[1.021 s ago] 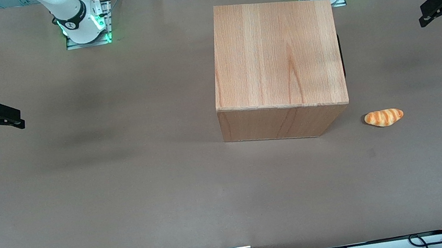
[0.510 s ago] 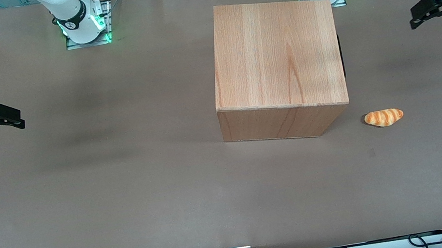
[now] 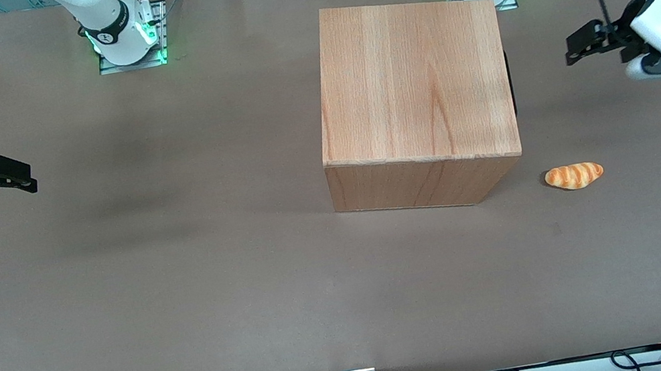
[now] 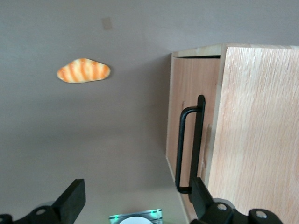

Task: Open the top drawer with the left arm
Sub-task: 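Move the open left gripper toward the black drawer handle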

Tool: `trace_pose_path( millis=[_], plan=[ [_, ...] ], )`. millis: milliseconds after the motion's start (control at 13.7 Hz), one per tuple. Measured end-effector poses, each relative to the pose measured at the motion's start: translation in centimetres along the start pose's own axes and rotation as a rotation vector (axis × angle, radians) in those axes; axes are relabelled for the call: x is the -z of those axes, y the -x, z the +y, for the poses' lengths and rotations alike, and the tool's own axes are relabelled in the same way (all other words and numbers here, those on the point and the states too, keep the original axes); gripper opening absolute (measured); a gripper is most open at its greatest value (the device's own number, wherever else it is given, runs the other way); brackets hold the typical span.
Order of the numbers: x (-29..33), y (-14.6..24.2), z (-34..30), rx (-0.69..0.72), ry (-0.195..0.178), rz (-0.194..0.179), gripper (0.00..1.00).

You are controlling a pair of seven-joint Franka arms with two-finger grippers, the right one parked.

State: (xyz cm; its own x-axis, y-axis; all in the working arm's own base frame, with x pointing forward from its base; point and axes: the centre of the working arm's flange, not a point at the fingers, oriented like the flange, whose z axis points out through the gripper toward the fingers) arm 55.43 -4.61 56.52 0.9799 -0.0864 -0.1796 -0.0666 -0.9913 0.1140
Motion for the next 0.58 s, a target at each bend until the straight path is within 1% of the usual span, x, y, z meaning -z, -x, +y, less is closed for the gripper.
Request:
trace_pose_path(
  millis=[73, 292, 583],
  plan=[
    [-1.1, -0.2, 0.0, 0.003, 0.012, -0.003, 1.0],
    [-4.4, -0.8, 0.0, 0.008, 0.032, -0.01, 1.0],
    [-7.7, -0.9, 0.2, 0.01, 0.037, -0.033, 1.0]
  ],
)
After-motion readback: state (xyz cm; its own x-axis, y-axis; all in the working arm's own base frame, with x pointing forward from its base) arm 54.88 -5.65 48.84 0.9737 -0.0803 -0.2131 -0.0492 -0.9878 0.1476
